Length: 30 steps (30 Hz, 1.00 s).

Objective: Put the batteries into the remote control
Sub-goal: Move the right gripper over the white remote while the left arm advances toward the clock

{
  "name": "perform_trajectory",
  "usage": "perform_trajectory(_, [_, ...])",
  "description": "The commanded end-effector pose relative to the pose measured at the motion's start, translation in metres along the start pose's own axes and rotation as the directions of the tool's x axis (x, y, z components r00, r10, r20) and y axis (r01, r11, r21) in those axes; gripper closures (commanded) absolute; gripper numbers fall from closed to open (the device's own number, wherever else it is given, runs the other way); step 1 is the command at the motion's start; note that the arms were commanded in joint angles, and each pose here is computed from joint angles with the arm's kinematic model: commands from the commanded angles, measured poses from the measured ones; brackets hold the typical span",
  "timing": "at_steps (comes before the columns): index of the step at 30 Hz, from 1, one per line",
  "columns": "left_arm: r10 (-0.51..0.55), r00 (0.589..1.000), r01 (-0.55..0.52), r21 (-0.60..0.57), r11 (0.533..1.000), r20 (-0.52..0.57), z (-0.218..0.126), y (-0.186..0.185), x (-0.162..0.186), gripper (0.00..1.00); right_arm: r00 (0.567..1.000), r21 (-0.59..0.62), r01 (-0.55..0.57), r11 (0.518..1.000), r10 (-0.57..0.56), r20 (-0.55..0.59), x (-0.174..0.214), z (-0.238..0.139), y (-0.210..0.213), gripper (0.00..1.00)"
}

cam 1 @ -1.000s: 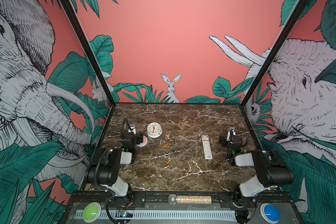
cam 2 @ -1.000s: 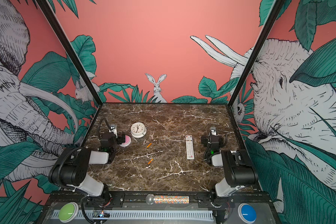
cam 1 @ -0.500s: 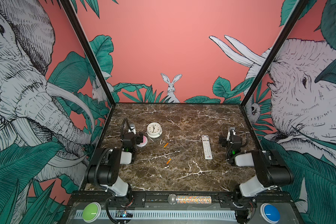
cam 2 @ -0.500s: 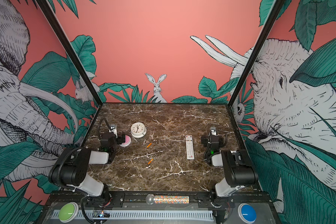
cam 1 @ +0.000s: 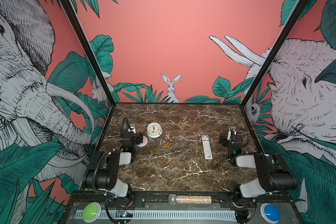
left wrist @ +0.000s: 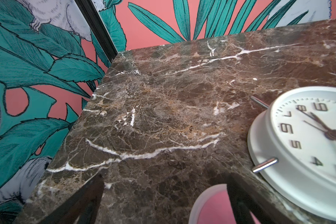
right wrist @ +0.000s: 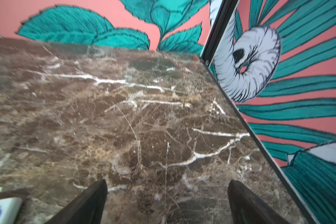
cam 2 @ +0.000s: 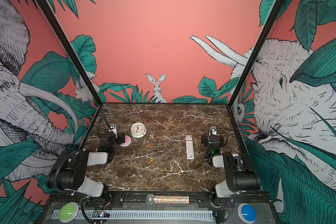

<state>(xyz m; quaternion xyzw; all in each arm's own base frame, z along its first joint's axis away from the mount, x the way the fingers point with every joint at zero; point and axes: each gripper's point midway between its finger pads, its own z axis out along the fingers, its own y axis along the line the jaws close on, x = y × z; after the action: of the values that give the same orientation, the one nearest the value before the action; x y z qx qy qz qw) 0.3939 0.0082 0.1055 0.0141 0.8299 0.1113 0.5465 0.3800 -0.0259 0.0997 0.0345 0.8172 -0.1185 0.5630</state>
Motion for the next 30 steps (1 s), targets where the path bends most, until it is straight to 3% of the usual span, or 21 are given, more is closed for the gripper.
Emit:
perform_trajectory(1, [-0.021,0.999,0.022,0.018,1.000,-0.029,-0.014,0.004,-0.020,0.00,0.999,-0.026,0.006,1.000,-0.005,0.040,-0.023,-0.007,0.001,0.01])
perform_trajectory(4, [-0.035,0.999,0.037,0.063,0.997,-0.039,-0.030,-0.004,-0.032,0.00,1.000,-0.022,-0.017,1.000,0.016,-0.011,-0.027,-0.020,-0.002,0.01])
perform_trajectory(7, [-0.065,0.994,0.067,0.014,0.998,-0.092,-0.045,-0.006,-0.039,0.00,0.994,-0.004,-0.076,0.997,0.076,-0.074,-0.032,-0.034,-0.007,0.01])
perform_trajectory(11, [-0.170,0.943,0.170,-0.025,0.985,-0.286,-0.056,-0.009,-0.026,0.00,0.981,-0.031,-0.111,0.993,0.104,-0.167,-0.033,-0.052,-0.003,0.01])
perform_trajectory(15, [-0.163,0.920,0.226,0.145,0.963,-0.356,-0.063,-0.043,-0.022,0.00,0.964,-0.107,-0.095,0.990,0.065,-0.257,-0.029,-0.065,0.011,0.01])
perform_trajectory(21, [-0.203,0.904,0.312,0.259,0.914,-0.375,-0.083,-0.068,-0.027,0.00,0.925,-0.207,-0.091,0.974,0.005,-0.379,-0.010,-0.083,0.039,0.01])
perform_trajectory(26, [-0.172,0.891,0.346,0.382,0.857,-0.420,-0.106,-0.097,-0.024,0.01,0.896,-0.292,-0.087,0.953,-0.053,-0.441,0.004,-0.098,0.064,0.01])
perform_trajectory(30, [-0.126,0.894,0.326,0.430,0.842,-0.431,-0.124,-0.118,-0.014,0.01,0.874,-0.346,-0.057,0.936,-0.120,-0.471,0.007,-0.104,0.084,0.01])
